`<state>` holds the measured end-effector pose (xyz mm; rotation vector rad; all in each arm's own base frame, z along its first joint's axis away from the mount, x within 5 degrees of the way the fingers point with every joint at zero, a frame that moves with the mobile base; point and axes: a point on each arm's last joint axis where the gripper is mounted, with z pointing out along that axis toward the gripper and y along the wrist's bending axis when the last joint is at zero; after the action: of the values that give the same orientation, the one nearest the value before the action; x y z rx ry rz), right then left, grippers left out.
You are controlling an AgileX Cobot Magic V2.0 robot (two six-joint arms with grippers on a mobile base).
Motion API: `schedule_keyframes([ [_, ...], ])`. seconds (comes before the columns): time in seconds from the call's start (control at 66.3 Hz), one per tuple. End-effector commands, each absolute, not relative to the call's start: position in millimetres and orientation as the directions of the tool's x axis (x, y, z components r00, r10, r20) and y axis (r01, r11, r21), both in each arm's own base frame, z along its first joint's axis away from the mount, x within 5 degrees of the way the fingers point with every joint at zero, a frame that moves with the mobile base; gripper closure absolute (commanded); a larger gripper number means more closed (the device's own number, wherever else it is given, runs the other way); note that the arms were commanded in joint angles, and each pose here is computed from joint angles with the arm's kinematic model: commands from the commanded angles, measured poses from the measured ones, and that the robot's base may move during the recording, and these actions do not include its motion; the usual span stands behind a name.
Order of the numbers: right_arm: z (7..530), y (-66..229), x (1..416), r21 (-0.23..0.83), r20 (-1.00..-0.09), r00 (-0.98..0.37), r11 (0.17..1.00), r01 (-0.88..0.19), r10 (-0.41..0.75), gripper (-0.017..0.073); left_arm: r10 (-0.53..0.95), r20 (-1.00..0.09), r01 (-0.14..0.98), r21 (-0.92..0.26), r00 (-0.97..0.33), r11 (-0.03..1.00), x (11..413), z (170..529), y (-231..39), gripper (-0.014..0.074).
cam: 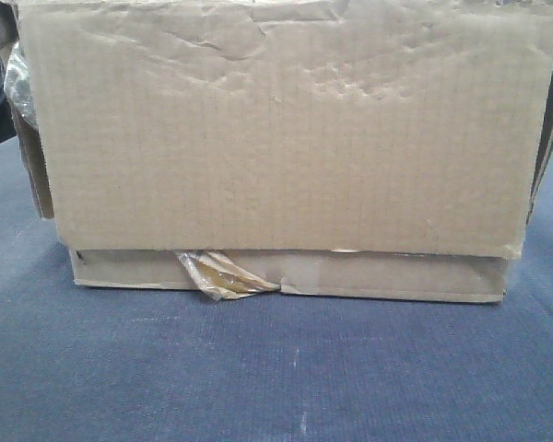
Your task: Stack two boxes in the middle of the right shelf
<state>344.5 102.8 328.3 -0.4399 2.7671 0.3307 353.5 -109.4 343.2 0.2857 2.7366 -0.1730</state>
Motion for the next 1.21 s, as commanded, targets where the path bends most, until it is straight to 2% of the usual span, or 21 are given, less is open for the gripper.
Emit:
schedule_keyframes([
  [0.0,349,97,339,0.137,-0.435,-0.862,0.927,-0.348,-0.259,0.0711,0.164,-0.422,0.212,-0.070,-0.892,0.975,349,358,-106,0.0705],
  [0.362,400,91,314,0.111,-0.616,-0.756,0.926,-0.360,-0.220,0.0711,0.124,-0.621,0.226,-0.088,-0.774,0.970,331,430,-100,0.0705],
  [0.497,434,88,305,0.094,-0.703,-0.682,0.924,-0.371,-0.202,0.0711,0.103,-0.702,0.235,-0.093,-0.704,0.967,320,462,-97,0.0705],
  [0.708,485,86,293,0.068,-0.805,-0.566,0.919,-0.388,-0.179,0.0711,0.076,-0.785,0.246,-0.099,-0.614,0.964,304,492,-92,0.0705],
  [0.935,518,83,282,0.049,-0.865,-0.476,0.917,-0.395,-0.159,0.0711,0.037,-0.870,0.258,-0.105,-0.492,0.960,289,517,-88,0.0705],
  [1.191,519,83,281,0.048,-0.867,-0.472,0.917,-0.396,-0.159,0.0711,0.032,-0.877,0.259,-0.106,-0.479,0.960,289,518,-88,0.0705],
])
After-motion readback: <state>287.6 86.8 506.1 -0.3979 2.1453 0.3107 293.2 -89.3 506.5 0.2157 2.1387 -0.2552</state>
